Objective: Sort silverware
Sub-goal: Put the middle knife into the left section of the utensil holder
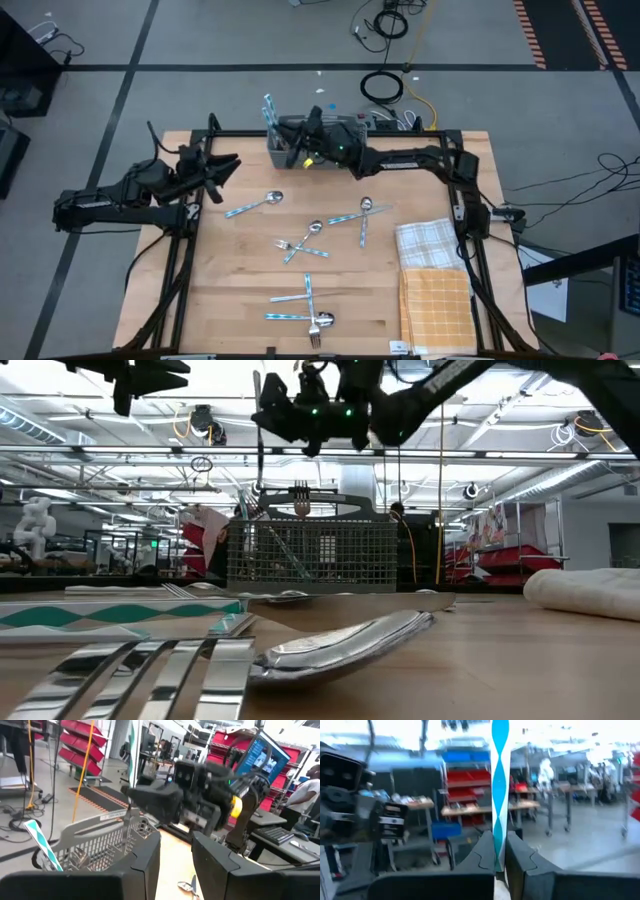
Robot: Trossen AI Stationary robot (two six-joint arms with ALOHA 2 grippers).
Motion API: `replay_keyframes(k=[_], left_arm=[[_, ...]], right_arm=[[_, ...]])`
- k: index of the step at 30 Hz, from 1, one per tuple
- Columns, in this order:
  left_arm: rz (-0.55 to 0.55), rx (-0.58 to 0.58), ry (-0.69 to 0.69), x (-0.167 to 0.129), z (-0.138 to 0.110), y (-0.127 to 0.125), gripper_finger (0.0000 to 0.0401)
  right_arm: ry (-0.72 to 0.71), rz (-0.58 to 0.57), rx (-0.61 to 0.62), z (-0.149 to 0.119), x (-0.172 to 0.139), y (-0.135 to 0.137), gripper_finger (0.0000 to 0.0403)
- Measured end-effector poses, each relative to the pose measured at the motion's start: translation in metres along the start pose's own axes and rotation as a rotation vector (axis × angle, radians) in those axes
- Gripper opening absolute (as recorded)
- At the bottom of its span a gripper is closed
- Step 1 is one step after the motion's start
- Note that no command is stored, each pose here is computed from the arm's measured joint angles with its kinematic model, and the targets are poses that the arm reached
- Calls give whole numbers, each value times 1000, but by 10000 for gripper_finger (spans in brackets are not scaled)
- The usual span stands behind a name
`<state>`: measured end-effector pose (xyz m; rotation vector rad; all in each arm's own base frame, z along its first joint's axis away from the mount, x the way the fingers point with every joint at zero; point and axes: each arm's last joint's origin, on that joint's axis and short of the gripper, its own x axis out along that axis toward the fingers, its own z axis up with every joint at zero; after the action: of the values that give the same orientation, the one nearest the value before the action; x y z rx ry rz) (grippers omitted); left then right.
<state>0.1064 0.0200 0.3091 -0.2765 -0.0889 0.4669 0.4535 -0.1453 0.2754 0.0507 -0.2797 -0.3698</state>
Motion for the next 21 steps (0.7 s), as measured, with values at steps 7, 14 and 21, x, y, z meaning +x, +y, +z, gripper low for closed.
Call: replay_keyframes(k=[7,14,21], left_arm=[[14,22,-9,-2,1,1,116],[40,40,12,-2,-2,2,116],[49,43,32,-2,-4,3,116]], right_arm=[[-23,-36,-8,-36,4,-17,0],[-37,-51,-34,-37,4,-30,0],[-34,-68,-43,-36,4,-41,0]])
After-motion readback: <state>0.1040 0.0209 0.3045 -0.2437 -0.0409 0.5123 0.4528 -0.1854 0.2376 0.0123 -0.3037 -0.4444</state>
